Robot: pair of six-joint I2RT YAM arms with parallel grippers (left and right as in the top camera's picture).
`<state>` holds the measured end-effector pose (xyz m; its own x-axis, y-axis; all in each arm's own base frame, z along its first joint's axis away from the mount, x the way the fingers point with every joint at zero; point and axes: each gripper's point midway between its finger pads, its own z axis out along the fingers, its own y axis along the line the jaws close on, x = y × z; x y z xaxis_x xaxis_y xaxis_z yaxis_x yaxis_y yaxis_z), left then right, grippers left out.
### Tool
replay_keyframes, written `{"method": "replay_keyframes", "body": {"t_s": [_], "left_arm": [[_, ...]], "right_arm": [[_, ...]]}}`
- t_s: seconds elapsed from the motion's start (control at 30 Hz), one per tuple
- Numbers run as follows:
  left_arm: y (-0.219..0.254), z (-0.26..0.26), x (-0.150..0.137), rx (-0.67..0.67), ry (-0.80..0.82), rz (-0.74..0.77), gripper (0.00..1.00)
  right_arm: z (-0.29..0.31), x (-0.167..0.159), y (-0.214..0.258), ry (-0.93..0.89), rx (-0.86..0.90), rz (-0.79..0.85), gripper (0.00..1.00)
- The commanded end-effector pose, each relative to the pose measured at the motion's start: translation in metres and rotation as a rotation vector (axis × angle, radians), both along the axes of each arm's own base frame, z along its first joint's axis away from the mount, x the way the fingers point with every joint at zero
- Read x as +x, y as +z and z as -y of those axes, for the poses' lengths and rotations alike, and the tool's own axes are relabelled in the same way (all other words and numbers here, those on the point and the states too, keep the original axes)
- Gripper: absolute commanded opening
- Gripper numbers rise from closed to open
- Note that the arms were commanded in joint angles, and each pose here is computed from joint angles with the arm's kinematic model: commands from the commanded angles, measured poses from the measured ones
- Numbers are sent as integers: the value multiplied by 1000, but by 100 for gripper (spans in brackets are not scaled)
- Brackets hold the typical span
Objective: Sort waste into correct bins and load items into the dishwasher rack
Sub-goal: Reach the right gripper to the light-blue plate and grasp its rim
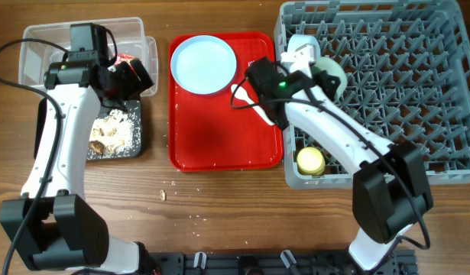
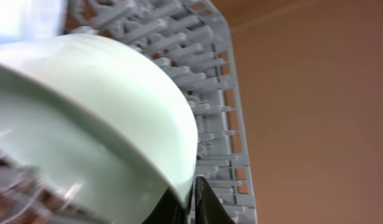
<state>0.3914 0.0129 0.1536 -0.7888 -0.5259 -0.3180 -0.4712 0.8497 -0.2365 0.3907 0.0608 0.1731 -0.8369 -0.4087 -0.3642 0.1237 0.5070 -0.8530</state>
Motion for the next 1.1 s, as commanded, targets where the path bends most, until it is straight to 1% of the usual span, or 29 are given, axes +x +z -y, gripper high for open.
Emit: {"method": "replay_keyframes", "body": {"t_s": [0.0, 0.07, 0.13, 0.17, 0.2, 0.33, 0.4, 0.5, 0.6, 0.7, 0.77, 0.8, 0.83, 0.87, 0.9, 0.93, 0.97, 1.0, 1.07], "left_arm": [[2, -3, 1, 6, 6, 5, 100], [2, -3, 1, 6, 6, 5, 100], [2, -3, 1, 6, 6, 5, 100], [2, -3, 1, 6, 6, 5, 100], [2, -3, 1, 6, 6, 5, 100], [2, -3, 1, 6, 6, 5, 100], [2, -3, 1, 6, 6, 5, 100], [2, -3, 1, 6, 6, 5, 100], [2, -3, 1, 6, 6, 5, 100], [2, -3, 1, 6, 6, 5, 100], [2, -3, 1, 6, 6, 5, 100], [2, -3, 1, 6, 6, 5, 100], [2, -3, 1, 6, 6, 5, 100], [2, -3, 1, 6, 6, 5, 100], [2, -3, 1, 6, 6, 5, 100], [2, -3, 1, 6, 6, 5, 100], [2, -3, 1, 6, 6, 5, 100], [2, -3, 1, 6, 6, 5, 100], [2, -3, 1, 6, 6, 5, 100]], "right_arm": [[-21, -7, -14, 73, -9, -85, 24], [-29, -9, -15, 98, -14, -96, 40], [-37, -11, -14, 120, -15, -95, 52], [-43, -12, -14, 135, -15, -94, 60], [-47, -13, -14, 145, -15, -93, 64], [-61, -15, -8, 178, -2, -75, 73], [-65, -13, -3, 186, 26, -70, 74], [-75, -12, 1, 210, 114, -83, 74], [-91, -12, 4, 254, 231, -120, 75], [-128, -12, 8, 335, 486, -143, 84], [-163, -9, 13, 413, 680, -138, 94], [-189, -8, 17, 485, 811, -145, 98], [-212, -7, 21, 548, 912, -151, 99], [-225, -5, 25, 586, 969, -143, 99], [-234, 0, 29, 612, 1019, -121, 94], [-239, 9, 32, 597, 1077, -66, 88], [-238, 22, 34, 534, 1144, 16, 81], [-236, 33, 34, 485, 1193, 71, 76], [-233, 56, 24, 414, 1278, 132, 70]]}}
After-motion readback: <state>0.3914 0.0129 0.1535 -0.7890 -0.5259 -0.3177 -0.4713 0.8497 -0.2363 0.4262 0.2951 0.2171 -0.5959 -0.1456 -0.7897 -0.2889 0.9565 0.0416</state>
